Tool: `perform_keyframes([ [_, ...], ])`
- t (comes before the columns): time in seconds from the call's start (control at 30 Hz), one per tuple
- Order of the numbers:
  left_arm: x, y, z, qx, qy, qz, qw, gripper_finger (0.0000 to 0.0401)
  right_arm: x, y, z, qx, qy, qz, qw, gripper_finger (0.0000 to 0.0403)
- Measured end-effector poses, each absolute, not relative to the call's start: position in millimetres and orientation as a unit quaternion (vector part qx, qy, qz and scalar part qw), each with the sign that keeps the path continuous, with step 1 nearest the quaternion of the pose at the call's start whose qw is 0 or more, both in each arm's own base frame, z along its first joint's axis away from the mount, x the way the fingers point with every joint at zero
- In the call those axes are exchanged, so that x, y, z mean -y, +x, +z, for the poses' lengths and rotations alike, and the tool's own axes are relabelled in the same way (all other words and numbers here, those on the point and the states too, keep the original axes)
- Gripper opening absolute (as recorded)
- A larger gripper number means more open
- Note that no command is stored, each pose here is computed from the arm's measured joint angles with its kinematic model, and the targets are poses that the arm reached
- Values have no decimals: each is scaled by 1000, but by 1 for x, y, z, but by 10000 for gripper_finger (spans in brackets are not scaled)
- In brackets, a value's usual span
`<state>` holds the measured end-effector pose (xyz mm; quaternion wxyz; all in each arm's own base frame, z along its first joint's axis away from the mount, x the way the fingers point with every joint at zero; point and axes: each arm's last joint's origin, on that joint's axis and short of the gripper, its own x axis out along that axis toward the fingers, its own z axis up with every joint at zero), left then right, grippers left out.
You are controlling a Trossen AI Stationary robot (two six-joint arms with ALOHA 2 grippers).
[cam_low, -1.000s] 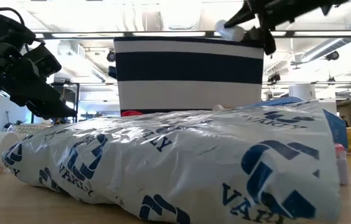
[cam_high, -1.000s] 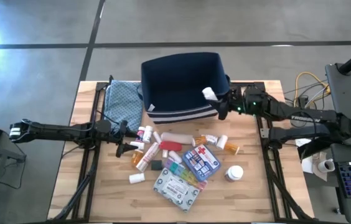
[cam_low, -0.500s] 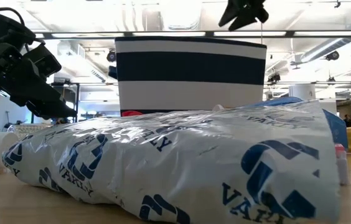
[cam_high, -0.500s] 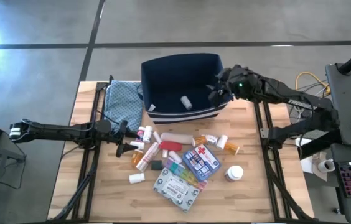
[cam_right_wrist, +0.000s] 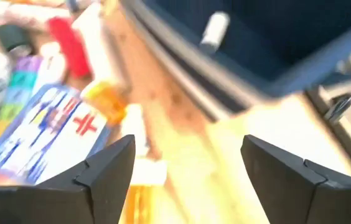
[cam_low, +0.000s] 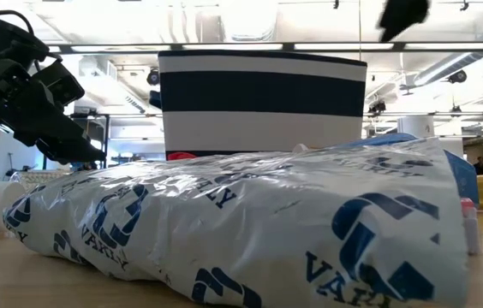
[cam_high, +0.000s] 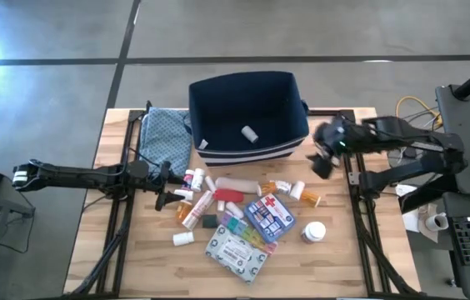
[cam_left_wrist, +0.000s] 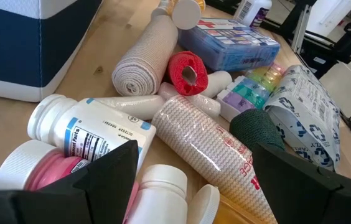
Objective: Pick & place medical supplies in basket/bin
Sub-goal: Put the white pill bottle into the blue bin
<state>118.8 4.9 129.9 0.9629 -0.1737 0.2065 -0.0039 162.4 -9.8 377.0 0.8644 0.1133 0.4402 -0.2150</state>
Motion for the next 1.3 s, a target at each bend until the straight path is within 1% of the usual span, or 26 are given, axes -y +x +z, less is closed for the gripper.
perform_keyframes([
  [0.1,-5,119,130,-207,-174,-4,963,294,-1,144,366,-455,127,-197,859,281],
  [0.23,-5,119,130,-206,-174,-3,963,294,-15,134,336,-491,141,-162,844,282],
  [0.3,-5,119,130,-206,-174,-4,963,294,-20,134,318,-514,149,-167,828,281],
  [0.43,-5,119,130,-206,-174,-4,963,294,-26,136,280,-550,171,-206,791,279],
  [0.53,-5,119,130,-207,-174,-4,963,294,-29,142,257,-560,176,-204,784,282],
  [0.63,-5,119,130,-206,-174,-4,963,294,-31,148,238,-557,179,-198,786,287],
  [0.83,-5,119,130,-207,-174,-4,963,294,-31,151,224,-548,183,-195,793,293],
  [1.07,-5,119,130,-206,-174,-4,963,294,-32,156,222,-530,182,-198,804,286],
  [1.13,-6,119,131,-199,-173,9,965,294,-32,158,222,-525,184,-196,808,286],
  [1.17,-6,120,133,-186,-192,21,963,294,-32,159,222,-521,188,-196,809,286],
  [1.2,-7,122,136,-165,-244,27,955,294,-33,160,222,-520,192,-199,809,287],
  [1.23,-6,123,140,-145,-316,25,937,294,-33,161,221,-520,198,-203,806,288],
  [1.3,-6,125,149,-102,-452,26,886,294,-33,162,220,-516,213,-214,801,288],
])
